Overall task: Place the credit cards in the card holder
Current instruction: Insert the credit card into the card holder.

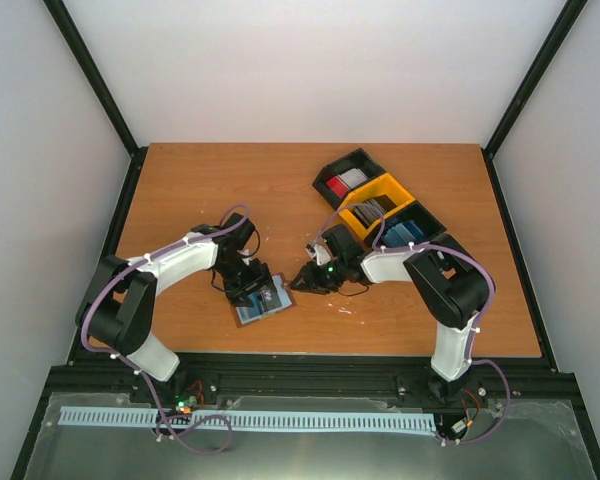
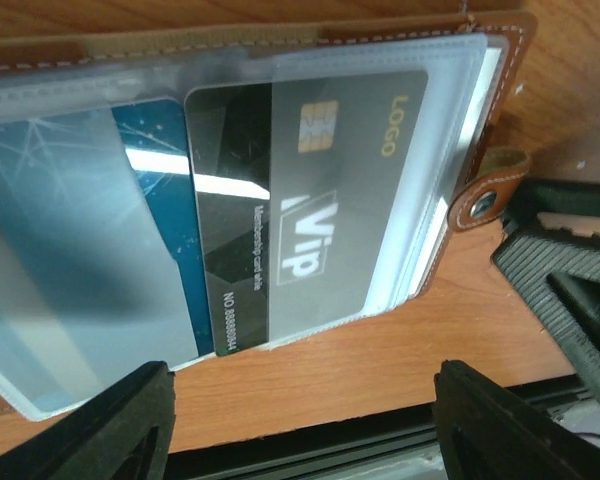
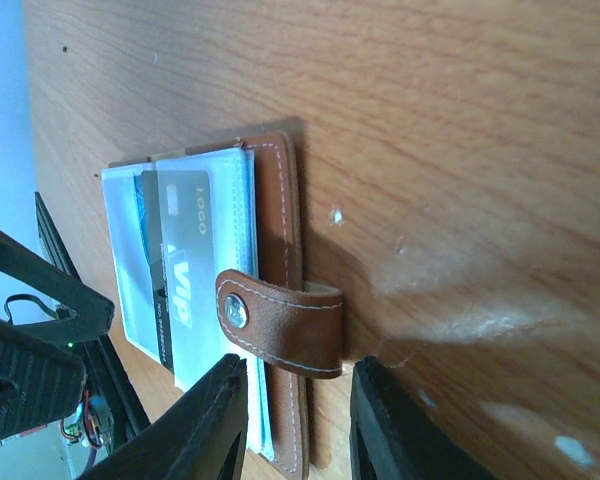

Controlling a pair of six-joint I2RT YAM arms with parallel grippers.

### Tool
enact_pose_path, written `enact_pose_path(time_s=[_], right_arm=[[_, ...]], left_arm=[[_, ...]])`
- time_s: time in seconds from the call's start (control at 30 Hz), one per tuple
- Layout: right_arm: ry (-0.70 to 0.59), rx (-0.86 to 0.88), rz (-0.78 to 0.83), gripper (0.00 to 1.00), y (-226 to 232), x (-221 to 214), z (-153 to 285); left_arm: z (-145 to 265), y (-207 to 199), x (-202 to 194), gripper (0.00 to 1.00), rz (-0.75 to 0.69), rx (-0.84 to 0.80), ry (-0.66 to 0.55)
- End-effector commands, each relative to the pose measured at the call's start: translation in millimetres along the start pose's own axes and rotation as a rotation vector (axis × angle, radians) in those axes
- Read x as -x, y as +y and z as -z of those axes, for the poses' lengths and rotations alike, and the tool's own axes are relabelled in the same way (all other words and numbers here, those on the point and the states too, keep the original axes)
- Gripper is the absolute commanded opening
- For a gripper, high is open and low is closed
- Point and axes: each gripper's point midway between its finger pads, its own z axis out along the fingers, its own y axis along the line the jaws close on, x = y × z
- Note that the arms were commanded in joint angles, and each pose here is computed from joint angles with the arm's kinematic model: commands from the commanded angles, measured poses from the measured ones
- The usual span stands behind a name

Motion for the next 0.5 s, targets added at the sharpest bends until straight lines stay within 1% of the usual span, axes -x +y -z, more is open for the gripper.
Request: enact_pose_path(time_s=[0.0,0.13,0.27,0.33,0.37,0.4,0.47], right_arm=[[0.100,-0.139,-0.081,0.30,-39,-41,-12],[0.107,-0.136,-0.073,0.30,-37,-41,-14],[0.112,-0.136,-0.066,0.30,-35,-41,-15],[0.116,-0.137,-0.063,0.30,-35,-41,-16],[0.116,-0.138,-0.062,0.30,-35,-41,-17],[0.119,-0.138,-0.063,0.30,-35,-42,-17],[0.121,-0.140,-0.062,0.30,-35,-43,-18]], left_arm=[[-6,-5,6,0.70,0.007,-0.013,-0.015],[-16,7,12,0.67,0.023,0.037,-0.023],[-21,11,14,0.69,0.018,0.057,-0.022],[-25,8,15,0.69,0.006,0.043,-0.012],[-26,7,16,0.65,0.001,0.037,-0.009],[-27,5,16,0.59,-0.005,0.029,-0.005],[-30,3,17,0.50,-0.012,0.020,0.002]])
